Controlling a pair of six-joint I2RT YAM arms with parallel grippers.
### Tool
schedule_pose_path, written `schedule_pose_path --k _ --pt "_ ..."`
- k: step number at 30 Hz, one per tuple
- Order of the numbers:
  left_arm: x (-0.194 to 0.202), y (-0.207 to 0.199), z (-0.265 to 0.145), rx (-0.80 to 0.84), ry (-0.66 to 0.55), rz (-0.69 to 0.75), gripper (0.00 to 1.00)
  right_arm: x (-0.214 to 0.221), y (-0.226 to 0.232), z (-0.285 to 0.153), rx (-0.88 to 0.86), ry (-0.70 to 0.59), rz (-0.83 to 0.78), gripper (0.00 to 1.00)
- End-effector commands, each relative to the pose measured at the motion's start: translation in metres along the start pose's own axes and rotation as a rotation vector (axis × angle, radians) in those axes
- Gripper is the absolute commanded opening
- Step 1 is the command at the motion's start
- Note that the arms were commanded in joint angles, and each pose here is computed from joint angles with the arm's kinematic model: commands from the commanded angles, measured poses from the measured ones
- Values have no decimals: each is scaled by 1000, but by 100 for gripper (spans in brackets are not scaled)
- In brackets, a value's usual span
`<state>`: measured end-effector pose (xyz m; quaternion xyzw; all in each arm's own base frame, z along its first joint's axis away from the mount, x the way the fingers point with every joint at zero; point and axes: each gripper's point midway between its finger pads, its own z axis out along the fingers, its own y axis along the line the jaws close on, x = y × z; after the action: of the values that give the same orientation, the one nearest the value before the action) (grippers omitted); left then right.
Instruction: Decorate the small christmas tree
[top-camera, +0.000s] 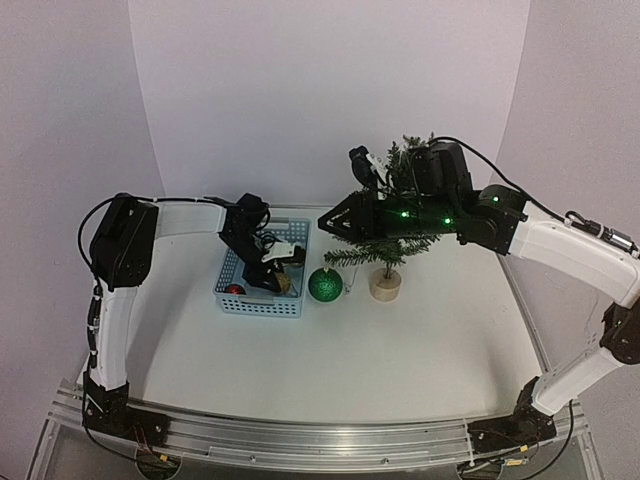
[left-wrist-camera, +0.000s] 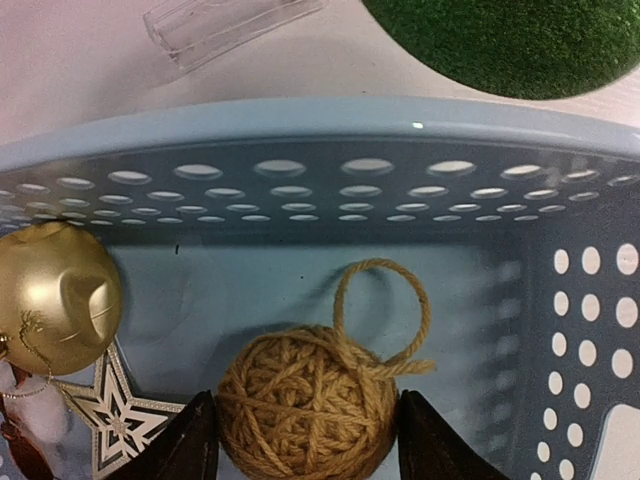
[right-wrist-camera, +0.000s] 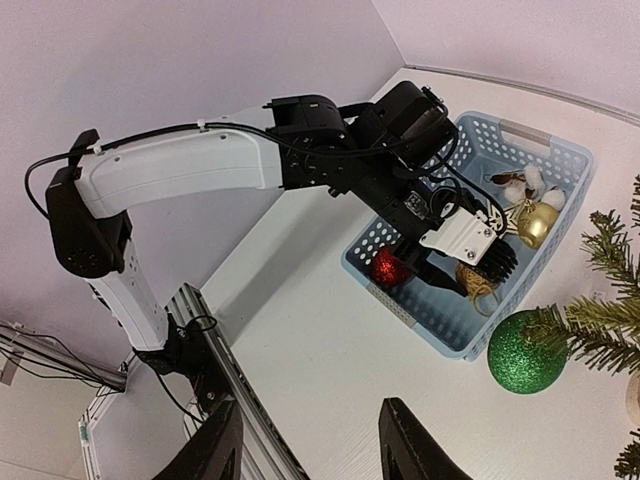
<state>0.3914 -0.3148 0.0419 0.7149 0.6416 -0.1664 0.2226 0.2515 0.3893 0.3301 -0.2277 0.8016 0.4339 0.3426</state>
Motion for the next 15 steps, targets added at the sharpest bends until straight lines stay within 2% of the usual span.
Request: schedule_pose_path --k 1,7,15 --pt "-9 15 -2 -42 -22 10 53 -13 12 -2 -41 -34 -24 47" --pt "-8 17 -13 -59 -4 -9 26 -14 14 -5 -43 -41 -25 47" --pt "-32 27 -78 -148 -27 -36 18 -21 19 -10 -51 -61 -38 47"
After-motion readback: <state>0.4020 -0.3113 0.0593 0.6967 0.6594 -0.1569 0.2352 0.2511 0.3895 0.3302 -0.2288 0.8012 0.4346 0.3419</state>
